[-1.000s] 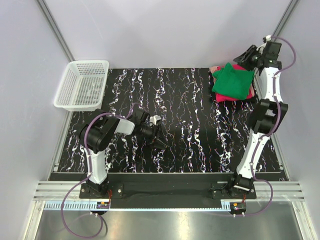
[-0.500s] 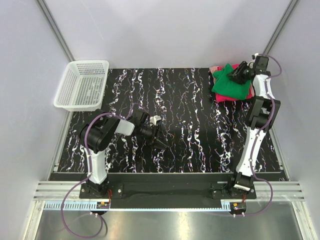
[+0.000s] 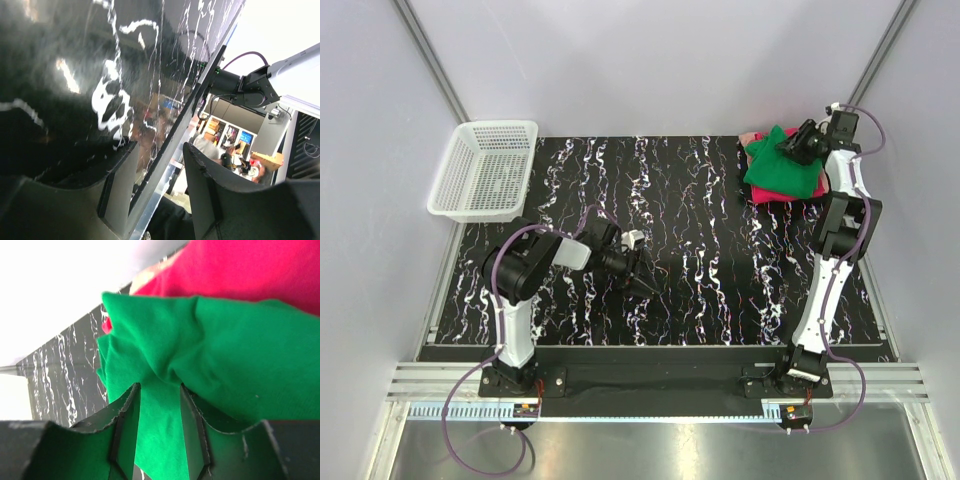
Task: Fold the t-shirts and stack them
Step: Neatly place the folded tshirt to the corner
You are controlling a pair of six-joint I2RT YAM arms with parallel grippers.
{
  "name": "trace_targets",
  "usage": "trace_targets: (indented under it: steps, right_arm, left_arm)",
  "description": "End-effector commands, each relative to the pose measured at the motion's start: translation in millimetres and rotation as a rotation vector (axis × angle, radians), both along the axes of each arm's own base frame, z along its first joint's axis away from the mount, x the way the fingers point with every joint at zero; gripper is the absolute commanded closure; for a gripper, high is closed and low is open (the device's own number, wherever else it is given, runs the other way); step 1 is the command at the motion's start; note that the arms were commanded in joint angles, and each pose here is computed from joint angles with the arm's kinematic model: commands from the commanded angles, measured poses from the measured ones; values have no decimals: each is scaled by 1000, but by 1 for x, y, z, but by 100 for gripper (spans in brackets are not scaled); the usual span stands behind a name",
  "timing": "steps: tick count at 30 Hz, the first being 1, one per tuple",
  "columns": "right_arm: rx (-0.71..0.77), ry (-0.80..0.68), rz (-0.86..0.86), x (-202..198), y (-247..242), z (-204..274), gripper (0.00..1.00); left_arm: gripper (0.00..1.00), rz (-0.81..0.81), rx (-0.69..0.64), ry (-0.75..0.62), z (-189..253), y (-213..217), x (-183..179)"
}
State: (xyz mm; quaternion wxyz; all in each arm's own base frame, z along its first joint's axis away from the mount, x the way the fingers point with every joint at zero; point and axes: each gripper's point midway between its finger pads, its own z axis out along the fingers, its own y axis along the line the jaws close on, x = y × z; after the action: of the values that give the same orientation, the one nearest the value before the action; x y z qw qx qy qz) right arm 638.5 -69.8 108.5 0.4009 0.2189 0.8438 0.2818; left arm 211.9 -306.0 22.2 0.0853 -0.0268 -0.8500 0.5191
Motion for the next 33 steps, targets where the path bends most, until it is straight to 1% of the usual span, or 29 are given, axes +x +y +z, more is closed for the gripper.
trace_targets:
  steps: [1,3,7,9,14,17,19,20,22,26,29,30,32,33]
  right_arm:
    - [-105,-171,-27,9,-11,75,56]
    - [-86,-185,-11,8,-10,83,57]
    - [-111,-185,-32,4,-14,87,56]
    - [-132,-171,-58,6,-22,78,55]
    - [-129,-136,-95,9,-36,57,56]
    - [-144,-131,-112,7,-39,54,57]
    - [-194,-141,-154,5,-49,59,58]
    - [-205,-137,-171,4,-53,53,58]
    - [-240,-163,-218,2,-66,63,59]
    - [-289,-140,-269,-5,-79,53,59]
    - [-283,-143,-264,-11,-77,58,59]
    - [-289,-166,-269,-13,-77,69,59]
    - [-288,-184,-279,-15,-79,74,59]
    - [-282,-200,-278,-16,-79,83,59]
  left_arm:
    - [50,72,369,168,-88,41,-34]
    - [50,71,364,169,-87,40,-33]
    - [50,70,361,169,-86,39,-33]
    - [50,71,359,166,-86,39,-32]
    - [50,70,351,162,-83,37,-30]
    - [50,66,352,160,-83,38,-32]
    - [50,63,354,164,-84,39,-34]
    - [50,62,354,163,-84,40,-34]
    - [50,60,357,168,-85,41,-36]
    - [50,58,355,166,-85,40,-35]
    - [50,62,353,166,-85,39,-34]
    - [50,61,351,166,-85,38,-33]
    - [50,61,348,172,-85,38,-33]
    - [50,59,347,176,-85,38,-33]
